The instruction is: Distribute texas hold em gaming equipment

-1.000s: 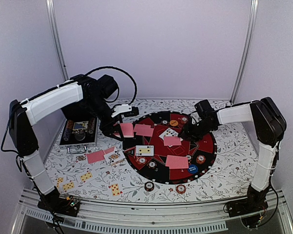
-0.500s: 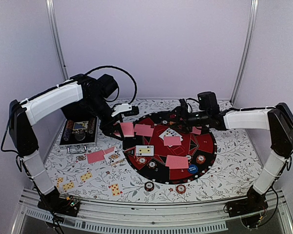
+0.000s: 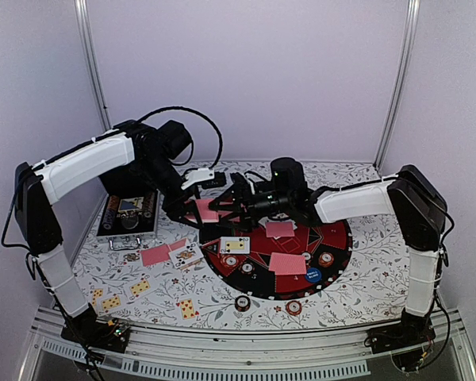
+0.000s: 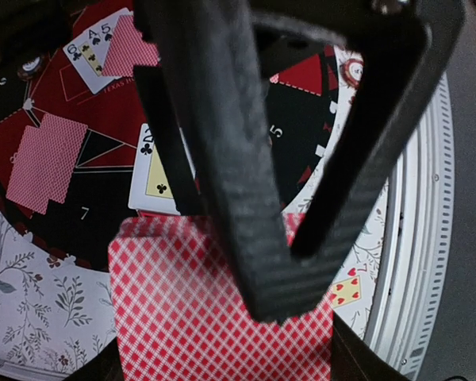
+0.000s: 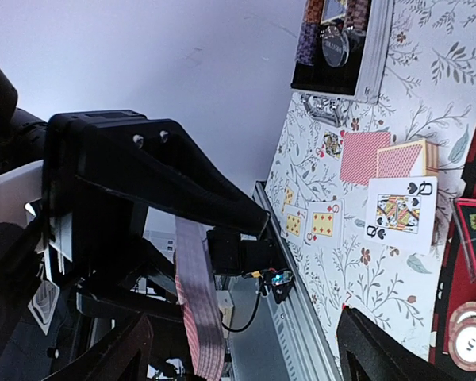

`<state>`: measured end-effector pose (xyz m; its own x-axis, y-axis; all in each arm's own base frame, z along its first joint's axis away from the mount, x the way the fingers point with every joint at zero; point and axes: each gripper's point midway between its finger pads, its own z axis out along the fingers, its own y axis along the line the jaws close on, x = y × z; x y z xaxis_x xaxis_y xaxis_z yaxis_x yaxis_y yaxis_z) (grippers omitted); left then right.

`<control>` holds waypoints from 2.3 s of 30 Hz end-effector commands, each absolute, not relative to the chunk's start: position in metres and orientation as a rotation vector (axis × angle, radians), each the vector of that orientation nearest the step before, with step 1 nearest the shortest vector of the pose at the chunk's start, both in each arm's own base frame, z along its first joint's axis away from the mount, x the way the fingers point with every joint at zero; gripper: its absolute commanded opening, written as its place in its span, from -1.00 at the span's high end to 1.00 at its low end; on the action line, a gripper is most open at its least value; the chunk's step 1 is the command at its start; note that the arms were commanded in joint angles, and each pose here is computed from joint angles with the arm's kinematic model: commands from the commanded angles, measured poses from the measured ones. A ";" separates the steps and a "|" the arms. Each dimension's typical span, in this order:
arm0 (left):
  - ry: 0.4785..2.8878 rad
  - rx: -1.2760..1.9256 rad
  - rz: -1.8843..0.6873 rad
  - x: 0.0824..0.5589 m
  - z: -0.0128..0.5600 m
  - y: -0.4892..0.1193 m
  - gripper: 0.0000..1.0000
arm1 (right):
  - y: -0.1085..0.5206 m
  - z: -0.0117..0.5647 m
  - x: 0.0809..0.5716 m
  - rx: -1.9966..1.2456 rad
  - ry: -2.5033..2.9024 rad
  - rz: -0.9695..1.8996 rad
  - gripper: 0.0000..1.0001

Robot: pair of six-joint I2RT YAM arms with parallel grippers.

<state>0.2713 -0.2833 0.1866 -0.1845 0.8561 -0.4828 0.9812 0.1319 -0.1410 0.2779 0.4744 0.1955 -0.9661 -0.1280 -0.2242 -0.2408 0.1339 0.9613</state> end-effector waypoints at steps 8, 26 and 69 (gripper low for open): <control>2.100 1.771 -0.672 0.274 0.196 -0.289 0.57 | 0.524 0.193 0.272 -0.434 2.266 2.131 -0.67; 2.070 1.774 -0.673 0.272 0.202 -0.287 0.58 | 0.495 0.158 0.292 -0.239 2.328 2.121 -0.32; 2.144 1.772 -0.627 0.271 0.176 -0.268 0.60 | 0.329 0.147 0.326 0.042 2.380 1.792 1.00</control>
<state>0.2691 -0.2705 0.1655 -0.2227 0.8669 -0.4459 0.9710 0.1562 -0.1812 0.3188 0.3669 0.1668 -0.9928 0.0700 -0.0977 -0.0833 0.1853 0.9791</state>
